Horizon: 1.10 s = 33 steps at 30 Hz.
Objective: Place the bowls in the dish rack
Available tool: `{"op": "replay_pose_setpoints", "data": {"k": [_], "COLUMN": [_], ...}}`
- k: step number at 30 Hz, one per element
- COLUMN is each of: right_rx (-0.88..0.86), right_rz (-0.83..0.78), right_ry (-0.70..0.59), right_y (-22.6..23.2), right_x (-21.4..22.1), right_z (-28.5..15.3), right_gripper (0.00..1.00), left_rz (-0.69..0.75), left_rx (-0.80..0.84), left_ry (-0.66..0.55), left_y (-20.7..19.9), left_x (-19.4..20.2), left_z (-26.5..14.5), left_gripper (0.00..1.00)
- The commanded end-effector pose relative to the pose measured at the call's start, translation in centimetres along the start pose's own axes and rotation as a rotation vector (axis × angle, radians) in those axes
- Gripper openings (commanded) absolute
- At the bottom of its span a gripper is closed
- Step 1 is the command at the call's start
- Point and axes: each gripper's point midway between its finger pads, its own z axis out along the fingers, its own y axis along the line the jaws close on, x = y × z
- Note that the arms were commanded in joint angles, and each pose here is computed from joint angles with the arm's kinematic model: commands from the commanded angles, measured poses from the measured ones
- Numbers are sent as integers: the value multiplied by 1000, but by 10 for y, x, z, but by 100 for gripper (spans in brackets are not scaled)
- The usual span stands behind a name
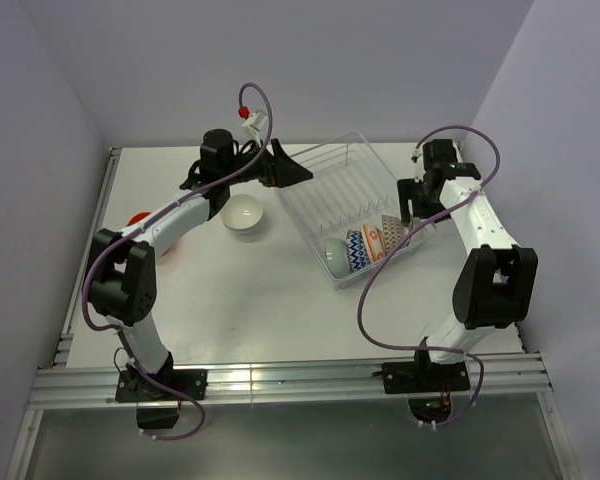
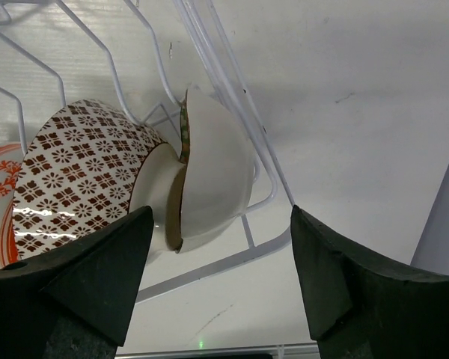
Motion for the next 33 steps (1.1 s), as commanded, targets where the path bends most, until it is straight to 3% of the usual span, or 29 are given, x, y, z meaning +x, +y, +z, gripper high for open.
{"op": "replay_pose_setpoints", "data": {"k": [1, 11, 18, 22, 24, 27, 32, 33], "right_rx": [-37, -168, -287, -348, -375, -411, -479, -484], "right_rz": [3, -70, -134, -160, -164, -162, -181, -182], "right_ry": [61, -56, -202, -326, -386, -434, -483, -477], "right_y": [11, 28, 45, 55, 60, 67, 94, 97], "right_x": [11, -10, -31, -55, -70, -88, -110, -112], "right_z": [-1, -38, -75, -99, -111, -120, -131, -128], "right_gripper": [82, 85, 95, 100, 100, 100, 100, 100], "left_rz": [72, 85, 97, 119, 77, 87, 97, 120], "left_rx": [28, 15, -78, -229, -311, -487, -649, -709], "left_ry": [-48, -57, -77, -93, -45, -22, -1, 57], "left_y": [-20, -18, 5, 43, 59, 97, 124, 134], "left_x": [-19, -23, -36, -50, -42, -48, -39, -27], "left_z": [-9, -20, -56, -107, -133, -196, -275, -293], "left_gripper": [100, 99, 98, 97, 98, 98, 100, 98]}}
